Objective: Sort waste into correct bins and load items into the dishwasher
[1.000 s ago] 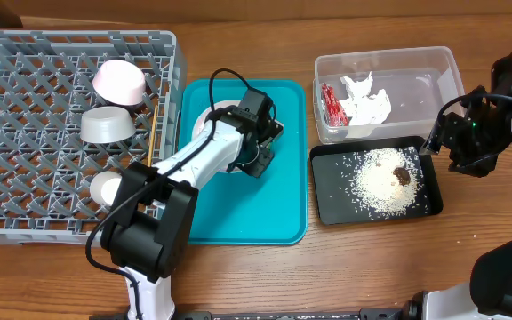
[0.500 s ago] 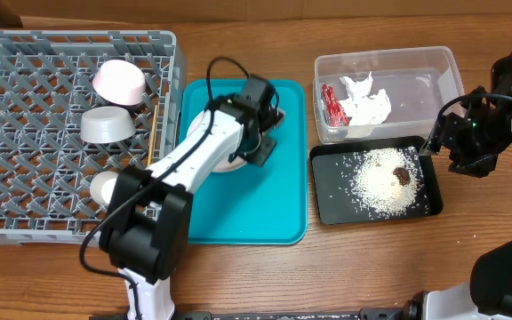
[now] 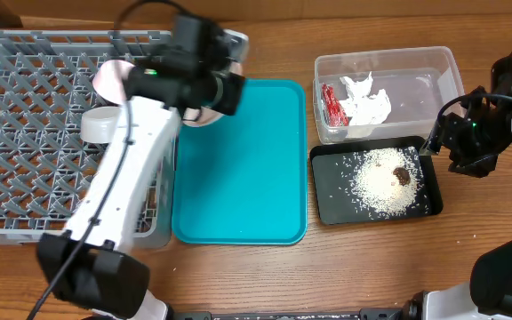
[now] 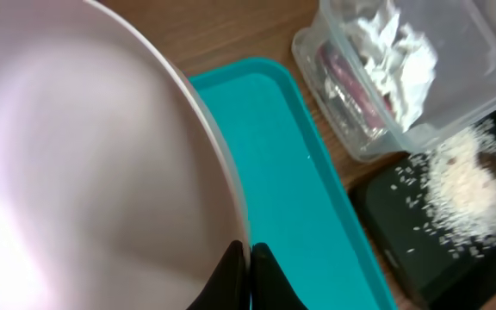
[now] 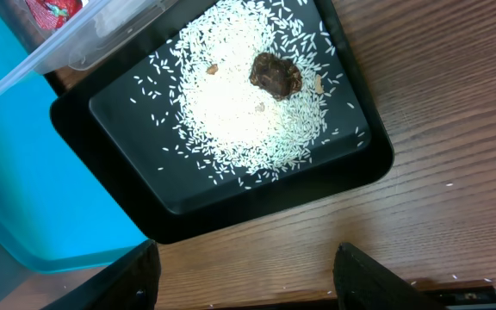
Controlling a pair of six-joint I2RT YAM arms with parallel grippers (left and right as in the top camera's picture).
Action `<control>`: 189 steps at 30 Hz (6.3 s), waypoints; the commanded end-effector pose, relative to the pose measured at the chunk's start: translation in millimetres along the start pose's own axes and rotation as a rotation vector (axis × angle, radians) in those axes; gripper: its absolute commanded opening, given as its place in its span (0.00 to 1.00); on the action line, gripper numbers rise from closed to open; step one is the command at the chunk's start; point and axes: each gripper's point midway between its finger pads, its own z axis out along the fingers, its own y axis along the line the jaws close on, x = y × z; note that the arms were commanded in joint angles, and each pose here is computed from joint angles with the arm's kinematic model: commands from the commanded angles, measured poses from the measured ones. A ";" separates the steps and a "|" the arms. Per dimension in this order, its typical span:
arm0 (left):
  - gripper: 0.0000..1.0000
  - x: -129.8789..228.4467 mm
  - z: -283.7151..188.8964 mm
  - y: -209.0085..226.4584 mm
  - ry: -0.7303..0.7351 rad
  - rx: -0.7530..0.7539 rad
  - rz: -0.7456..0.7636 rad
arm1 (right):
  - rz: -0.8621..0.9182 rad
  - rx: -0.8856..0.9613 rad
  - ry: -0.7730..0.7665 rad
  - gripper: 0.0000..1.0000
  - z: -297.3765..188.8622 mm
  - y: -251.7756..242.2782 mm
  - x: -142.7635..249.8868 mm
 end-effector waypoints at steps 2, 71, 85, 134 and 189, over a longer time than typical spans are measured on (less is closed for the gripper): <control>0.04 -13.8 -28.3 1.1 -0.077 0.236 -0.093 | -0.010 -0.007 -0.029 0.66 -7.0 2.6 0.1; 1.00 113.0 -87.7 115.2 0.317 -0.398 -0.489 | -0.477 -0.139 -0.335 1.00 3.7 153.5 -31.8; 1.00 141.0 -115.9 92.1 0.349 -0.384 -0.488 | -0.469 -0.097 -0.357 1.00 -18.2 132.6 -2.8; 1.00 205.2 -154.8 52.0 -0.237 -0.394 -0.348 | -0.515 -0.104 -0.777 1.00 -56.1 40.8 113.0; 1.00 205.2 -154.8 52.0 -0.237 -0.394 -0.348 | -0.541 -0.333 -1.472 1.00 19.9 35.5 68.1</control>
